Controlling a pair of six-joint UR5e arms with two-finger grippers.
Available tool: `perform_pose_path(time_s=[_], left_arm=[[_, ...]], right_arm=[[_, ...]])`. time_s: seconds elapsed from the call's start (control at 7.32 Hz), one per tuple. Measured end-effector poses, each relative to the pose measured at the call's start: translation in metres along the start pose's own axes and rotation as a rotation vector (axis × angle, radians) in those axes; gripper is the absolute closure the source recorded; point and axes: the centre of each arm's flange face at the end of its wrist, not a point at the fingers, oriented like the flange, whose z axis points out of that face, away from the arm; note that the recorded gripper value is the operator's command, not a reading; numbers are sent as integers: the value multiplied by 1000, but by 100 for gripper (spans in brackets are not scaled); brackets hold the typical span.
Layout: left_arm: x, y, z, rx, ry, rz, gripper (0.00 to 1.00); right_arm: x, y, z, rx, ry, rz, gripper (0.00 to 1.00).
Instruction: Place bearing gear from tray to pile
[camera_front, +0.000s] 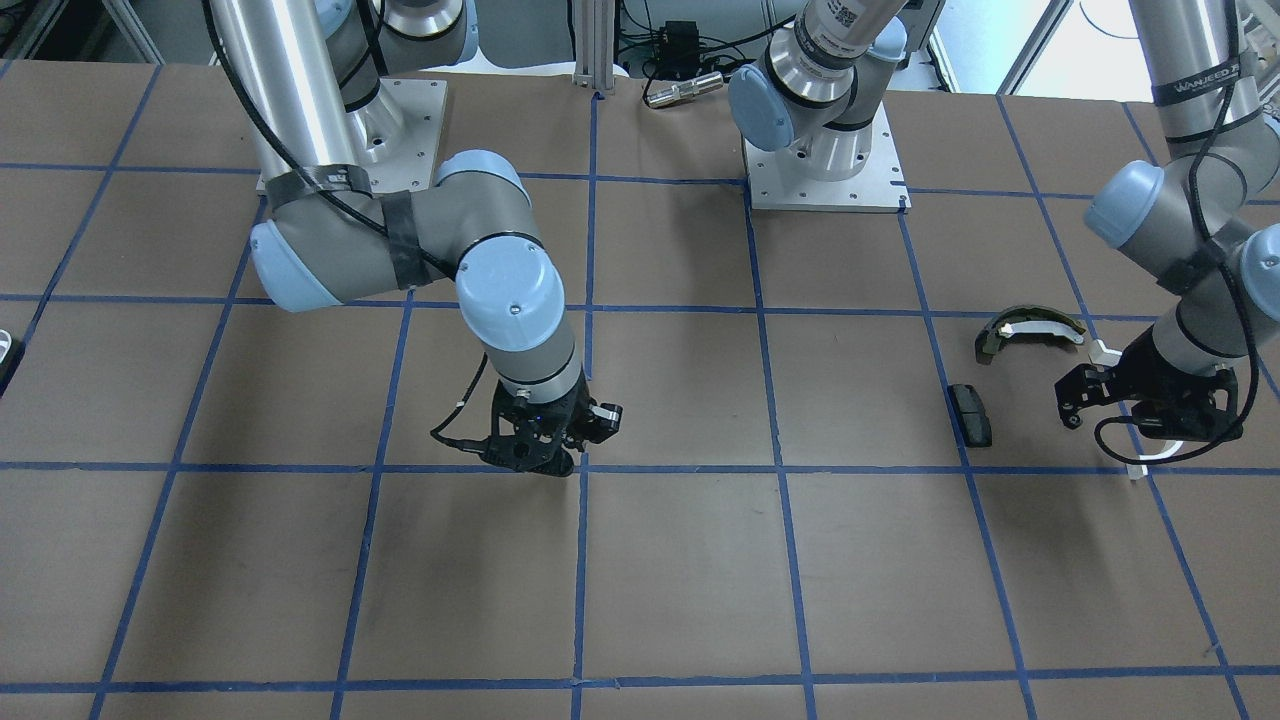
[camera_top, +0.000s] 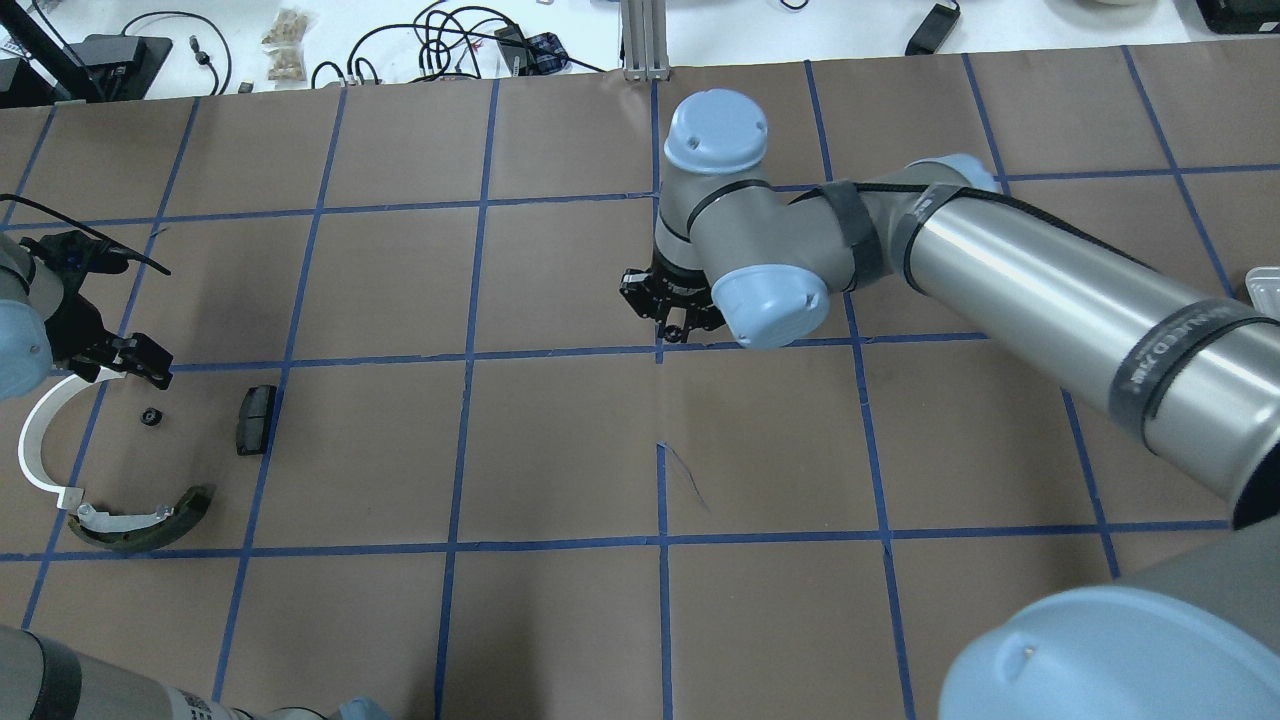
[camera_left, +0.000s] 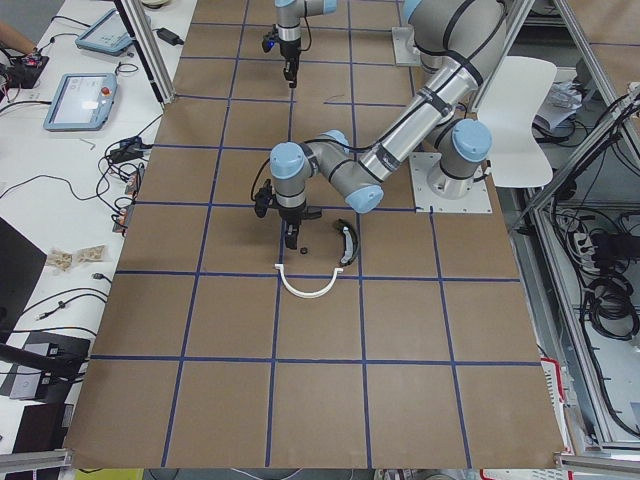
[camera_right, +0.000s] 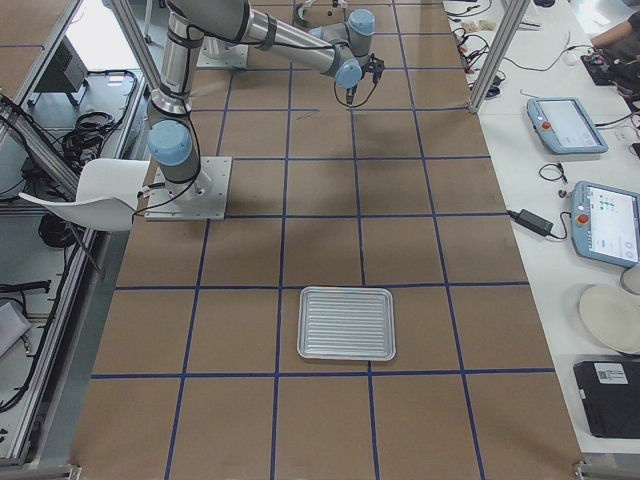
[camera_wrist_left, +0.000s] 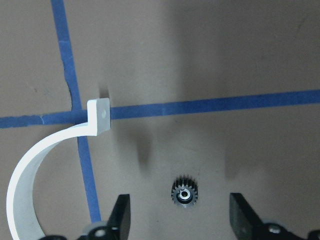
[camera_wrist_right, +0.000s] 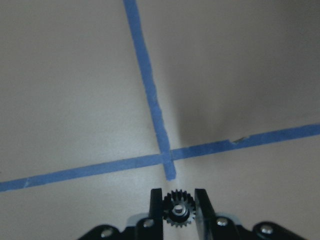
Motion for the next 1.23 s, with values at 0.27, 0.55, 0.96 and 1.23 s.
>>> perform_pose_path(time_s=[0.27,0.55,0.96,1.23], left_arm=[[29,-10,-51,-24,28,1,9],[80,-19,-91,-31,32,-50,9],[182,-37,-109,-20,39,-150,9],[228,-46,-104,-21,67,-207,9]], right_arm=[[-15,33,23,-19,9,-18,44],[-10,49,37,-41,33,-21,0],[6,26,0,17,10,-18,0],[61,-22,-53,76,3,-24,0]])
